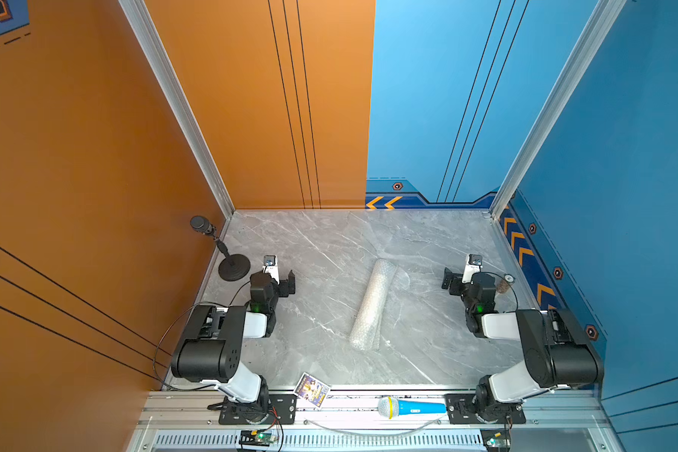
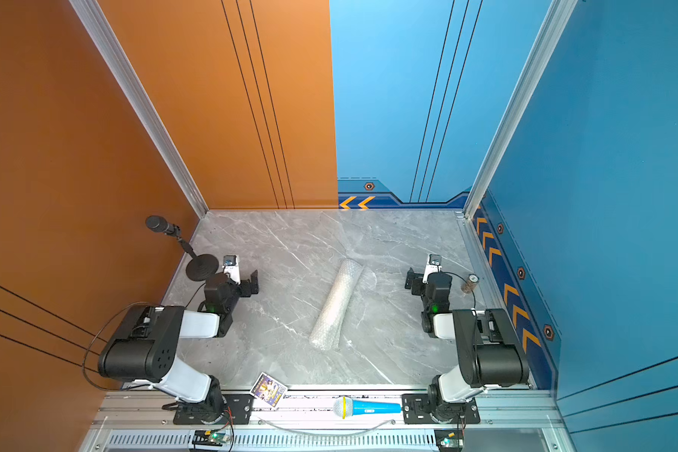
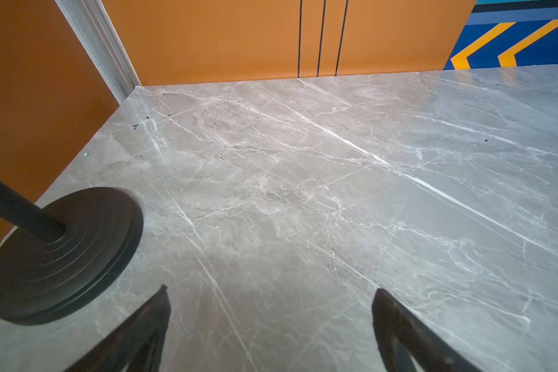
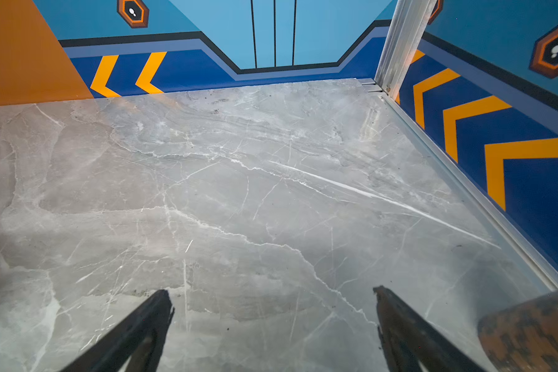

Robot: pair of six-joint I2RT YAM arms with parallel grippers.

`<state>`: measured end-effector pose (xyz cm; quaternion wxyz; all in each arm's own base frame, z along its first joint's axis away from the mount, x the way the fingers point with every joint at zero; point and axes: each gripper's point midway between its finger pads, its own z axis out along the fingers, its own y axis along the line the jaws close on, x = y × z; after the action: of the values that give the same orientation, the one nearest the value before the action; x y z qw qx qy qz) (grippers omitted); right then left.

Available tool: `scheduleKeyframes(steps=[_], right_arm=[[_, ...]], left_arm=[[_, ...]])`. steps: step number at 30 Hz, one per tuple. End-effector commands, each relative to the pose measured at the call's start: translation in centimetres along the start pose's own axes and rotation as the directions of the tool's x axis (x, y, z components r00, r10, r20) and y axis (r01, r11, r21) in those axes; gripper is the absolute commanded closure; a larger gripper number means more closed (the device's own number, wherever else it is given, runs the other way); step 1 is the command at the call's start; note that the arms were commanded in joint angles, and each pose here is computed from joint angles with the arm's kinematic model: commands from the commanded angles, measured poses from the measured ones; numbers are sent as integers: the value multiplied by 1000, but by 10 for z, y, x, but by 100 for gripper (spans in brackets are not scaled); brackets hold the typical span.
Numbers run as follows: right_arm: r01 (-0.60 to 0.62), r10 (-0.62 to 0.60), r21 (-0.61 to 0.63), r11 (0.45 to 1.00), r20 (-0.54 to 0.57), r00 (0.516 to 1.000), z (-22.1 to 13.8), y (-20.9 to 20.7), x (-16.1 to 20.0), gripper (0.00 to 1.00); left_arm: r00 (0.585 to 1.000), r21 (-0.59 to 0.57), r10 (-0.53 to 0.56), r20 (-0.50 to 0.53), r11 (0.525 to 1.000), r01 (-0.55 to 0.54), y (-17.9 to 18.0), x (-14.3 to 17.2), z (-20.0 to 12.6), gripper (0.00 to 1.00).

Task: Unwrap the vase from the bubble wrap
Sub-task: Unwrap the bubble wrap at the center of the board.

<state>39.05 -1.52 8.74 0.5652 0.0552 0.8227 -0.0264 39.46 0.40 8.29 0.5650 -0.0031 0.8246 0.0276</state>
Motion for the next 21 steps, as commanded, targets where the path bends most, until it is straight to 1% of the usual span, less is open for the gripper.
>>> scheduleKeyframes(steps=[1,11,16,17,21], right_arm=[[15,-15,-2,1000,-1,1000,2,1,-4,0],[12,-12,-5,1000,-3,1000,3,2,-4,0],[11,-11,-6,1000,-3,1000,3,2,-3,0],[11,-11,-7,1000,-2,1000,3,2,-4,0],[8,-8,-9,1000,-1,1000,3,1,-4,0]], left_arm=[[1000,12,6,12,1000,-6,-2,-6,0,2],[1000,15,7,9,1000,-7,-2,-6,0,2],[1000,61,-10,10,998,9,-5,-6,0,2],[1000,63,-12,11,998,11,-4,-6,0,0],[1000,51,-18,13,999,18,-2,-7,0,10]])
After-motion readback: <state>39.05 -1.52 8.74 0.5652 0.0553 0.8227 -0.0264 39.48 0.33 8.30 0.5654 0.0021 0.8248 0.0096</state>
